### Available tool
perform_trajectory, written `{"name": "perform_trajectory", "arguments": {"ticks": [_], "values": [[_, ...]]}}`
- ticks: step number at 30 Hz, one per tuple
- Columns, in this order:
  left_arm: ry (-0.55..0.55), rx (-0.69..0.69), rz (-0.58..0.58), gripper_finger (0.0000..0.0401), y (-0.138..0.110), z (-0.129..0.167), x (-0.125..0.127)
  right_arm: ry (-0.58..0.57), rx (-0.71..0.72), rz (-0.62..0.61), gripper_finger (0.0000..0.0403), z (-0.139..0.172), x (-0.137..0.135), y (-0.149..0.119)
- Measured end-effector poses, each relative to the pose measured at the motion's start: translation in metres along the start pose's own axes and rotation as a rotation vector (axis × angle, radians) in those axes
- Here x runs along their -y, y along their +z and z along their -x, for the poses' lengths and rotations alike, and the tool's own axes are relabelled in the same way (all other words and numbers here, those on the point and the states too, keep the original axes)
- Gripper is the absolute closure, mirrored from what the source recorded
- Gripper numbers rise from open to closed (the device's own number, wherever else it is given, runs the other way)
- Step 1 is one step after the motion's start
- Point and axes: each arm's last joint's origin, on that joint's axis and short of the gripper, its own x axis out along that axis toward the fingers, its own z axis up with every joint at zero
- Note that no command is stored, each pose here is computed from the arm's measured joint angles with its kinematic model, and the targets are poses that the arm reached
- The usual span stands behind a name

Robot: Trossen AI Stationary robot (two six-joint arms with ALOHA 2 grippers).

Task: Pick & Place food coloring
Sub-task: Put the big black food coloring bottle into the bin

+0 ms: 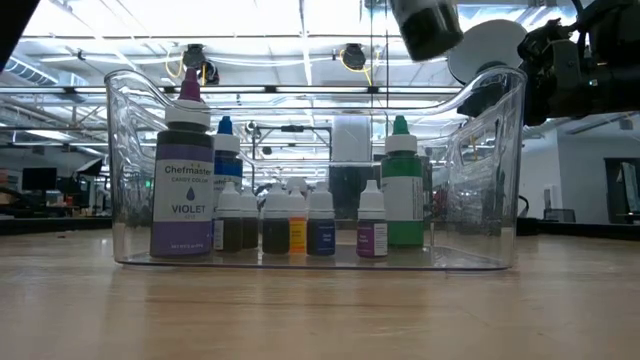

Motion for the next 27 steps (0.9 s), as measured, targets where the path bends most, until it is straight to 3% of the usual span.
{"name": "perform_trajectory", "arguments": {"ticks": [12,27], "values": [[-0.013,-0.121,-0.004,0.0254,-0.012,-0.067,0.005,0.000,0.000,0.000,0.0296,0.000,0.000,0.000],[-0.015,-0.176,0.020,0.0254,-0.030,-0.111,-0.004,0.000,-0.004,0.001,0.0297,0.000,0.000,0.000]]}}
